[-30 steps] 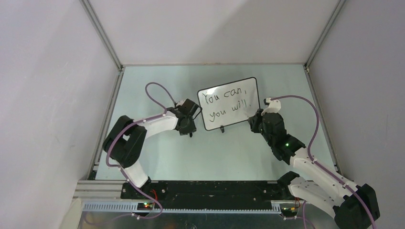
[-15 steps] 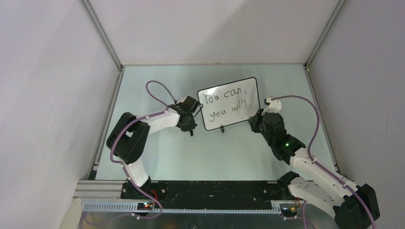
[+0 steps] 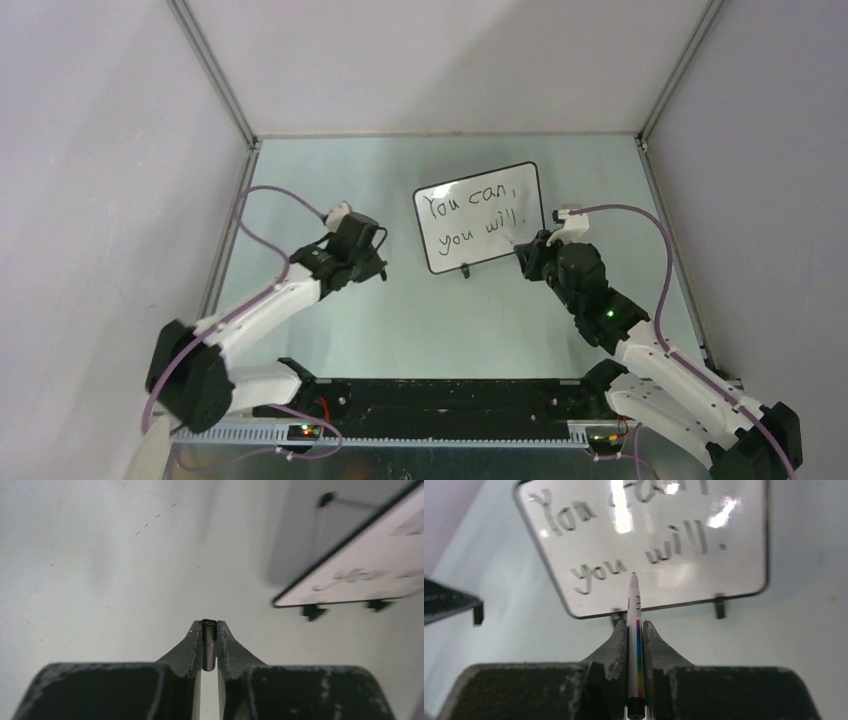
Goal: Write a sentence on the whiteboard
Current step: Insert the whiteboard marker without the cap into the pen cap.
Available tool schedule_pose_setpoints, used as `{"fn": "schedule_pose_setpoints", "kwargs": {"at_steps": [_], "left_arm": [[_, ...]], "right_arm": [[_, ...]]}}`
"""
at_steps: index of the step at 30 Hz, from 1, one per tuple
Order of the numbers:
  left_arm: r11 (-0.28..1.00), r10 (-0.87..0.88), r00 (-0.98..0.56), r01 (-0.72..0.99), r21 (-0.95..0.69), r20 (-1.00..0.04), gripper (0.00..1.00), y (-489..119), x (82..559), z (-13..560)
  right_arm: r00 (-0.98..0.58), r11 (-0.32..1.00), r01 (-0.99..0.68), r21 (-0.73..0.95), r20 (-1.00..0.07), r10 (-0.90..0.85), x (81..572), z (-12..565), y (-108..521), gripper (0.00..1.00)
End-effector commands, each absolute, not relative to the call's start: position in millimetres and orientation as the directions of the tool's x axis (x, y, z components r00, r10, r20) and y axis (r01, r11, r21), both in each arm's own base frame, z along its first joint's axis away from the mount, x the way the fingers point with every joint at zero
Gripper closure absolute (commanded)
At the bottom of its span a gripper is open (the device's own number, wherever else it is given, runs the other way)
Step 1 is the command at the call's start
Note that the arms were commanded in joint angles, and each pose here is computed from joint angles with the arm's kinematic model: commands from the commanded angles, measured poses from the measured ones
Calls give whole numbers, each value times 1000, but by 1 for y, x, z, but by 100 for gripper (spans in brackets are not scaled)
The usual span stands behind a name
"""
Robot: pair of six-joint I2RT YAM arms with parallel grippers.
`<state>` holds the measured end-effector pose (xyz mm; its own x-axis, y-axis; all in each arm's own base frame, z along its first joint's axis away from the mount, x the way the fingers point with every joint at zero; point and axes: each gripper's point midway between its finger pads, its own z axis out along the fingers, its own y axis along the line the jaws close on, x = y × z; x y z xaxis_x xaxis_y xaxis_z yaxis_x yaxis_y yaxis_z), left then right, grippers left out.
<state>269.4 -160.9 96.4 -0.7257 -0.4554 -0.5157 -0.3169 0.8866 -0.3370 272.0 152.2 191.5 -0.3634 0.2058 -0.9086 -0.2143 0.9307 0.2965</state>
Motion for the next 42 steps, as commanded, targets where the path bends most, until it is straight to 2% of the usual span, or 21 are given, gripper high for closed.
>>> {"fn": "schedule_pose_setpoints", "kwargs": {"at_steps": [1, 5, 9, 17, 26, 42], "left_arm": [[757, -644, -575, -382, -531, -504, 100, -157, 271, 146], [584, -793, -476, -413, -699, -380, 100, -162, 267, 179], [467, -856, -434, -418, -779, -280, 100, -164, 264, 199], [324, -871, -483, -421, -847, -93, 100, -185, 257, 215], [255, -874, -485, -467, -847, 4, 100, -189, 248, 208], [239, -873, -487, -454, -859, 14, 100, -186, 239, 214]], "right_arm": [[-299, 830, -447, 335, -930, 214, 252, 230, 199, 100], [-258, 769, -566, 298, -950, 178, 227, 241, 236, 100], [-203, 723, -644, 252, -967, 156, 204, 252, 262, 100], [-88, 667, -731, 147, -989, 122, 171, 269, 307, 100], [10, 681, -732, 25, -999, 48, 163, 277, 340, 100], [48, 718, -695, -23, -999, 15, 167, 282, 341, 100]]}}
